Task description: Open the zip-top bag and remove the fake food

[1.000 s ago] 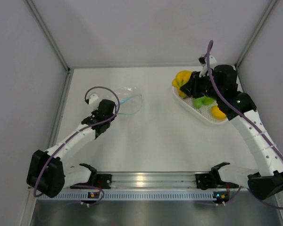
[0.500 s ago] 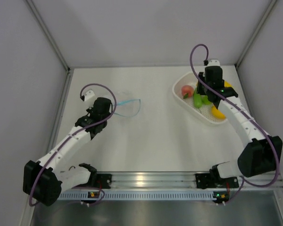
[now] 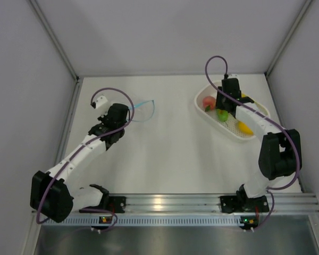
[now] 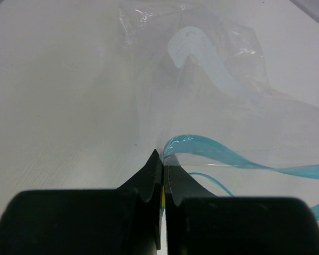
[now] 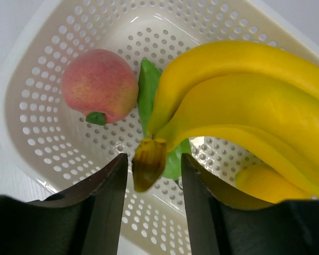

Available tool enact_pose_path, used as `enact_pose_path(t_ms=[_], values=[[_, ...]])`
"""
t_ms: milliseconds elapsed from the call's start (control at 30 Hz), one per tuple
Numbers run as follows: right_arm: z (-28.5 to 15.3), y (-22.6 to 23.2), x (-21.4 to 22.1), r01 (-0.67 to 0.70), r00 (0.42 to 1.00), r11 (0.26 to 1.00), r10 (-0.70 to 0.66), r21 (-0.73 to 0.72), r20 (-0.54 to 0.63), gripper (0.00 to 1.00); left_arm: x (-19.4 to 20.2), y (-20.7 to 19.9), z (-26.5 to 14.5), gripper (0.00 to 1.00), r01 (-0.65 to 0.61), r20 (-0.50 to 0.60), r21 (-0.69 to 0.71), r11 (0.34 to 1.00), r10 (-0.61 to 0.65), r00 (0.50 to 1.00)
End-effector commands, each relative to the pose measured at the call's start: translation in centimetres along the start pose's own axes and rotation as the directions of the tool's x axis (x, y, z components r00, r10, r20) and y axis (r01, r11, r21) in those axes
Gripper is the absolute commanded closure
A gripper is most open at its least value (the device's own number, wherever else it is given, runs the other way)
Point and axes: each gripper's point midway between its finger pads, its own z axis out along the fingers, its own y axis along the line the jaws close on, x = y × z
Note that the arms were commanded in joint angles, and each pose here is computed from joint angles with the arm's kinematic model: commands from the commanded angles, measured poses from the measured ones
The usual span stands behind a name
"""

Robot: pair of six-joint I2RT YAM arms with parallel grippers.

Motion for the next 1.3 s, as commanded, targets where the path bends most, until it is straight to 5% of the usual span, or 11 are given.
enact_pose_path(t_ms=[0,133,433,533,633,700,767,1267], values=[[-1.7,-0.5,-3.4,-0.075,0.991,0.997,0.076,-0.016,0.107,0.54,-0.4,-0.8,0.9,1.00,0.075,0.048,0.016,0.997,-0.076,0.996],[-3.3,-0.7,-3.3,-0.078,0.993,0.997,0.079,-0.023,0.090,0.21,1.6,-1.7,1.5,1.00,0.106,0.005,0.091,0.990,-0.107,0.994],[-11.0,-1.3,-4.4,-0.107,0.985,0.988,0.121,-0.116,0.120,0.00,4.5,-3.2,2.2,0.97,0.108,-0.070,0.169,0.980,-0.097,0.993],[-13.9,-1.0,-4.2,-0.103,0.982,0.977,0.130,-0.186,0.138,0.00,5.1,-3.7,2.0,0.71,0.099,-0.090,0.189,0.977,-0.084,0.992],[-16.3,-1.9,-3.3,-0.117,0.974,0.974,0.152,-0.195,0.170,0.01,5.1,-4.0,1.7,0.33,0.085,-0.097,0.208,0.974,-0.067,0.993],[-17.8,-2.8,-2.3,-0.119,0.966,0.974,0.159,-0.192,0.206,0.00,4.8,-4.5,1.2,0.23,0.071,-0.100,0.238,0.969,-0.048,0.994],[-19.2,-3.6,-1.6,-0.125,0.958,0.974,0.168,-0.187,0.234,0.01,4.4,-4.6,0.5,0.02,0.055,-0.107,0.260,0.964,-0.028,0.994],[-25.7,-4.6,1.2,-0.057,0.958,0.962,0.128,-0.267,0.258,0.01,-3.3,-2.6,-9.6,0.01,-0.096,-0.023,0.433,0.896,0.117,0.993]])
